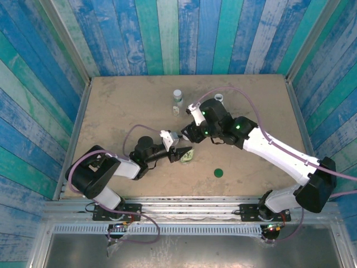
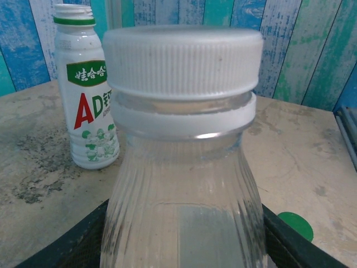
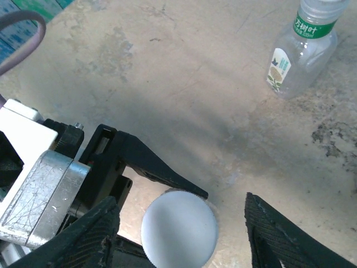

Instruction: Screw on the bottle caps

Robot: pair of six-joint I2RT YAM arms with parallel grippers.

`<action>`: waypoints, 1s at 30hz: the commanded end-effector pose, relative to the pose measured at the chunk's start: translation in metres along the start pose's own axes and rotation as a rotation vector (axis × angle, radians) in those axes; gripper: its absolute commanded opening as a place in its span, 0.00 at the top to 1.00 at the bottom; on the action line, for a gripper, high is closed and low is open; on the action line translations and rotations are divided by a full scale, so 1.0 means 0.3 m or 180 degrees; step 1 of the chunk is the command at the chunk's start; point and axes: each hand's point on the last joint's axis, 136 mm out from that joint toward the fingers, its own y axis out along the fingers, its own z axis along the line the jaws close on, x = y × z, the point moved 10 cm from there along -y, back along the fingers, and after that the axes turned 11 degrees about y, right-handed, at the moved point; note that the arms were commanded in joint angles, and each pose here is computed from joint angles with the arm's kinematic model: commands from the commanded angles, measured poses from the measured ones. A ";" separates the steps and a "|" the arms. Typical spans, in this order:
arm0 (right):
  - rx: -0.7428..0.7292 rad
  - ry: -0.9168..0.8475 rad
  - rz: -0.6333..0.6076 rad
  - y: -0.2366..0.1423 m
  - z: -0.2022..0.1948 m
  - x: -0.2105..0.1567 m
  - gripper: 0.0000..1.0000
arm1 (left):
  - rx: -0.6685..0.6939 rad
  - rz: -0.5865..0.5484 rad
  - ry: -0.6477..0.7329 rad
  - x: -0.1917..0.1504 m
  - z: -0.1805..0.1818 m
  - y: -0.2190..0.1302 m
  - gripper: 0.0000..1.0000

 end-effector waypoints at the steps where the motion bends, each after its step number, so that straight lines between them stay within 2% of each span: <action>1: -0.0295 -0.0189 0.0135 0.019 -0.003 -0.014 0.36 | -0.0149 0.0206 -0.0207 -0.039 -0.010 0.005 0.45; 5: -0.0257 -0.0245 0.0273 0.048 0.013 -0.025 0.37 | -0.0146 0.0214 -0.0214 -0.043 -0.008 0.008 0.45; 8: -0.0265 -0.0228 0.0332 0.063 0.010 -0.036 0.44 | -0.0147 0.0215 -0.0215 -0.042 -0.006 0.007 0.46; 11: -0.0239 -0.0200 0.0350 0.060 0.011 -0.039 0.56 | -0.0144 0.0214 -0.0213 -0.041 -0.007 0.005 0.46; 15: -0.0180 -0.0204 0.0324 0.049 0.014 -0.037 0.61 | -0.0162 0.0209 -0.0209 -0.040 -0.007 0.004 0.46; 21: 0.0357 -0.0385 0.0336 0.021 0.006 -0.034 0.65 | -0.0345 0.0165 -0.0266 -0.034 -0.014 -0.006 0.45; 26: 0.1020 -0.0631 0.0492 0.018 -0.035 -0.045 0.65 | -0.0479 0.0072 -0.0255 -0.021 -0.021 -0.012 0.45; 30: 0.1169 -0.0936 0.0624 0.019 -0.036 -0.053 0.65 | -0.0468 0.0085 -0.0240 -0.024 -0.021 -0.015 0.44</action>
